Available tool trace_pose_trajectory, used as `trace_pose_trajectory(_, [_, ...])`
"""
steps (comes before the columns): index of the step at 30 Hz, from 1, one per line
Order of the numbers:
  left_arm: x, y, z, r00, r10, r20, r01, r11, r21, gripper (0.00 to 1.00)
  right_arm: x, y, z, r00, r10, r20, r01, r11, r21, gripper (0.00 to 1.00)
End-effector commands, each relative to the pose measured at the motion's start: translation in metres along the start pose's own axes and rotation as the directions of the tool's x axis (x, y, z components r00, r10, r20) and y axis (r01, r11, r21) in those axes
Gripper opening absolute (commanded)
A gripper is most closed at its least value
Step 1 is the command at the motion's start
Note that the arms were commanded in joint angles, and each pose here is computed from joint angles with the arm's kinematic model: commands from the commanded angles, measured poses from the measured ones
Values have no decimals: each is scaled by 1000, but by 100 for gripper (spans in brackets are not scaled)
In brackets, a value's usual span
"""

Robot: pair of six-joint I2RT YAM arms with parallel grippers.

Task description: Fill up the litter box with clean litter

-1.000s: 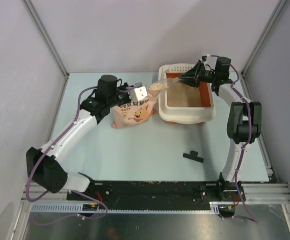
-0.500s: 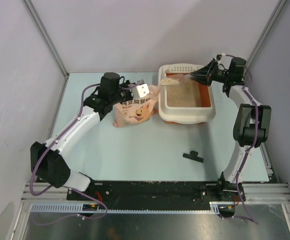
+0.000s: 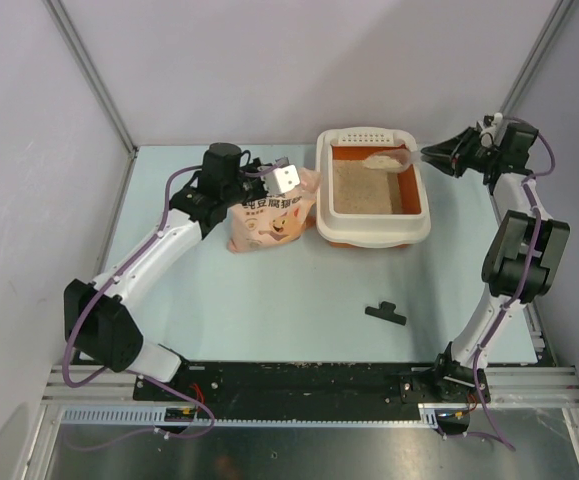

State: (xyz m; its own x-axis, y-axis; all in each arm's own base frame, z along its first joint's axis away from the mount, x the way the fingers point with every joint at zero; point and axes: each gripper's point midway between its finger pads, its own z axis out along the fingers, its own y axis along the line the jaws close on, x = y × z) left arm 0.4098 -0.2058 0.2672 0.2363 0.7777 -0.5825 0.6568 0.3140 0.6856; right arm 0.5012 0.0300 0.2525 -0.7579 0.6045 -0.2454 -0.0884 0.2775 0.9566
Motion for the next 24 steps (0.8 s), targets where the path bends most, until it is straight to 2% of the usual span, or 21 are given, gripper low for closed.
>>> trace_pose_trajectory(1, [-69, 55, -25, 972, 64, 227, -24, 984, -176, 0, -1, 23, -4, 975, -222, 15, 219, 970, 104, 0])
trace_pose_trajectory(2, [-70, 54, -27, 971, 58, 232, -17, 984, -175, 0, -10, 12, -1, 947, -321, 21, 313, 935, 165, 0])
trace_pose_trajectory(3, [-69, 50, -27, 970, 54, 236, -15, 986, -164, 0, -19, 27, 2, 923, -384, 28, 374, 911, 176, 0])
trace_pose_trajectory(8, [-67, 42, -29, 968, 55, 246, -19, 989, -147, 0, -47, 30, 25, 899, -434, 54, 414, 884, 217, 0])
trace_pose_trajectory(9, [-66, 40, -29, 968, 52, 245, -17, 989, -145, 0, -51, 14, 34, 916, -400, 43, 381, 897, 225, 0])
trace_pose_trajectory(10, [-65, 39, -30, 968, 55, 244, -20, 989, -144, 0, -59, 28, 38, 902, -429, 57, 409, 888, 211, 0])
trace_pose_trajectory(12, [-62, 36, -29, 970, 60, 236, -26, 990, -142, 0, -63, 24, 44, 899, -435, 53, 413, 882, 225, 0])
trace_pose_trajectory(16, [-58, 34, -27, 971, 68, 228, -35, 989, -144, 0, -54, 35, 45, 887, -461, 38, 443, 871, 213, 0])
trace_pose_trajectory(19, [-56, 36, -26, 972, 65, 226, -32, 989, -145, 0, -38, 28, 39, 905, -425, 12, 413, 886, 213, 0])
trace_pose_trajectory(24, [-53, 36, -23, 973, 49, 224, -17, 990, -143, 0, -18, 46, 11, 903, -429, 19, 415, 883, 220, 0])
